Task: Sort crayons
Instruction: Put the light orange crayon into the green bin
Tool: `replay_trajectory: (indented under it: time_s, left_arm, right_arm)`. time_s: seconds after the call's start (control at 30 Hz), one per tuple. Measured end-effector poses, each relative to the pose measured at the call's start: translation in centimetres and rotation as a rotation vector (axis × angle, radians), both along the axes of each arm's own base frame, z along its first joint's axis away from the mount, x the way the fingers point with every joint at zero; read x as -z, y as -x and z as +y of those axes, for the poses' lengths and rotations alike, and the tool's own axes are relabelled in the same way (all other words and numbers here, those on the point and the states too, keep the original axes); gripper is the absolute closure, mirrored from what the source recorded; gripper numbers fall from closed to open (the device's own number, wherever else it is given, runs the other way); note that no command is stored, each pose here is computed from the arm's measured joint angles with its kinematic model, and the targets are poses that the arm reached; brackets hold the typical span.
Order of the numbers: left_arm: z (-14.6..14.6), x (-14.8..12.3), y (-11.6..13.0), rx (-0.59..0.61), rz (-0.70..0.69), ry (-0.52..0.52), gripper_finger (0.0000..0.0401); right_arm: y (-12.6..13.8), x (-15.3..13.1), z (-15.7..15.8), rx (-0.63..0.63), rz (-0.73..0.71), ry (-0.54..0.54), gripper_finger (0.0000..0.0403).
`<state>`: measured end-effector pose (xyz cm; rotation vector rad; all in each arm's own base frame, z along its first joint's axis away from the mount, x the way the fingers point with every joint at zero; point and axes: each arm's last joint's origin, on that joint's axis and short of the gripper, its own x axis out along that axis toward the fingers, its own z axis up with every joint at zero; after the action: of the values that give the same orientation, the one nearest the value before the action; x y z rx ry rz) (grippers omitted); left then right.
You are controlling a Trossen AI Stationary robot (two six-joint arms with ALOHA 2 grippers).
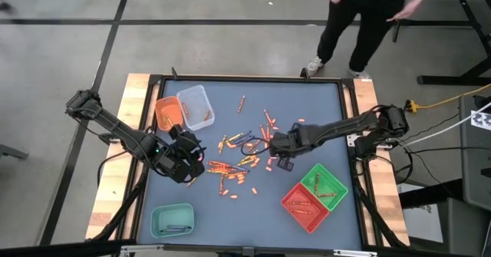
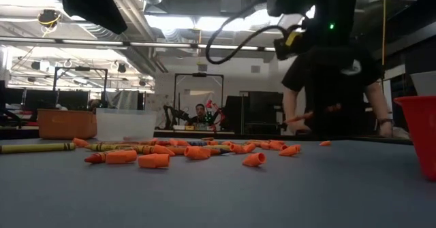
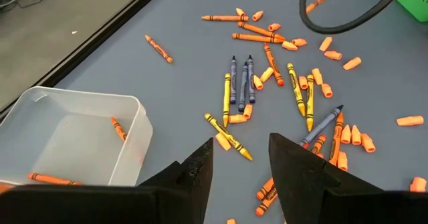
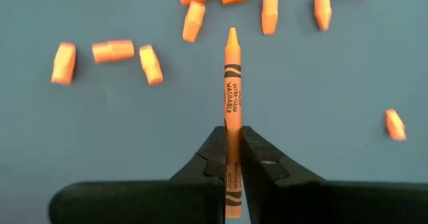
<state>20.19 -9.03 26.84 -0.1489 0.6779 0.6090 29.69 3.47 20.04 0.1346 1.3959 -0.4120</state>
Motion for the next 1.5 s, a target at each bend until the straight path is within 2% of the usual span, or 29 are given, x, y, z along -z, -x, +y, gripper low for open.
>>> replay_trajectory:
  time_s: [0.17,0.5,0.67,0.93,1.33,1.5]
  left_arm:
    - [0.0,0.0,0.0,0.0,0.0,0.0,0.0272]
    - [0.0,0.0,0.0,0.0,0.001,-0.001,0.0272]
    - [0.0,0.0,0.0,0.0,0.001,-0.001,0.0272]
    - [0.0,0.0,0.0,0.001,0.004,-0.001,0.0272]
    - [0.0,0.0,0.0,0.003,0.005,0.001,0.0272]
    - [0.0,0.0,0.0,0.003,0.006,0.002,0.0272]
  right_arm:
    - [0.8,-1.8,1.5,-0.047,0.07,0.015,0.0382]
    - [5.6,-5.2,7.1,-0.034,0.014,-0.01,0.0381]
    - [8.2,-5.5,10.0,0.035,0.038,-0.006,0.0381]
    - [11.1,-5.4,13.5,0.071,0.086,-0.084,0.0381]
    - [11.9,-5.4,14.3,0.088,0.093,-0.099,0.0377]
    - [11.9,-5.4,14.3,0.087,0.093,-0.099,0.0333]
